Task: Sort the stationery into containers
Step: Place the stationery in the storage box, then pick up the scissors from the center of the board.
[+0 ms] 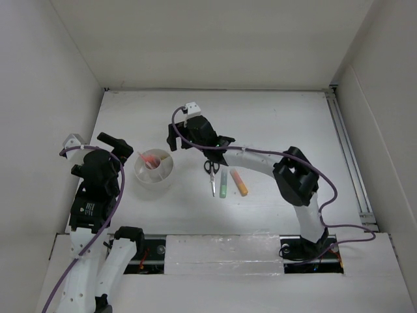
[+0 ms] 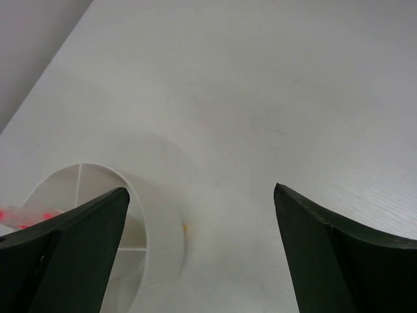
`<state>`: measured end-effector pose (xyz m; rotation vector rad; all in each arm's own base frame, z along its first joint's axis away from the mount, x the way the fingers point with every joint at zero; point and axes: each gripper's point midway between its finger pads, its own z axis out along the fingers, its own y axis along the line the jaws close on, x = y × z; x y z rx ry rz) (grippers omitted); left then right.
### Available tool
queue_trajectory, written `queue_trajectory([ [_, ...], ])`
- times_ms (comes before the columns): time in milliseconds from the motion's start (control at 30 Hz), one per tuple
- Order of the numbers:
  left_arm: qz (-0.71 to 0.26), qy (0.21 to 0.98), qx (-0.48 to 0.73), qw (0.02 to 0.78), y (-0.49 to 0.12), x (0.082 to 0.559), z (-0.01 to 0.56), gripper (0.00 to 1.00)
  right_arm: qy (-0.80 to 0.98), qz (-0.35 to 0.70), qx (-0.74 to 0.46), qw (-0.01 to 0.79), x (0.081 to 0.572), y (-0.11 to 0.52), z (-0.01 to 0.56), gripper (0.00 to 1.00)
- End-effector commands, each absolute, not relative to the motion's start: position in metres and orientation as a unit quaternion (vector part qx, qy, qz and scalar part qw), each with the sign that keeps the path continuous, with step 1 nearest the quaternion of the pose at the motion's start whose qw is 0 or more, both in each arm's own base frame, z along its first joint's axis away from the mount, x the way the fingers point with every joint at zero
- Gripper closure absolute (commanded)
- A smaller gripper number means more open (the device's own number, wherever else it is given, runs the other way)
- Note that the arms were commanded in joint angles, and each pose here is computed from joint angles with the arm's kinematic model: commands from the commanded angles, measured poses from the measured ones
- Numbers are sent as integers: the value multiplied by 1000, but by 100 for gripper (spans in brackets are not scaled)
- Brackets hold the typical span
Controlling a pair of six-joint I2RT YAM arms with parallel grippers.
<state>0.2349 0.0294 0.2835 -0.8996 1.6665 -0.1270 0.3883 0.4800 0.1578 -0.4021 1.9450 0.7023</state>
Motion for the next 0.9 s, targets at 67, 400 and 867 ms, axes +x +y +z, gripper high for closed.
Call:
queue_trajectory([
  [67,-59,701,-381,600,31,238,295,0,782,250,-124,557,393,431,238,0],
  [400,-71,709,-364,600,24,240,296,0,861,101,-104,487,364,332,185,20],
  [867,-88,713,-342,606,16,244,301,0,908,64,-119,397,374,295,102,50],
])
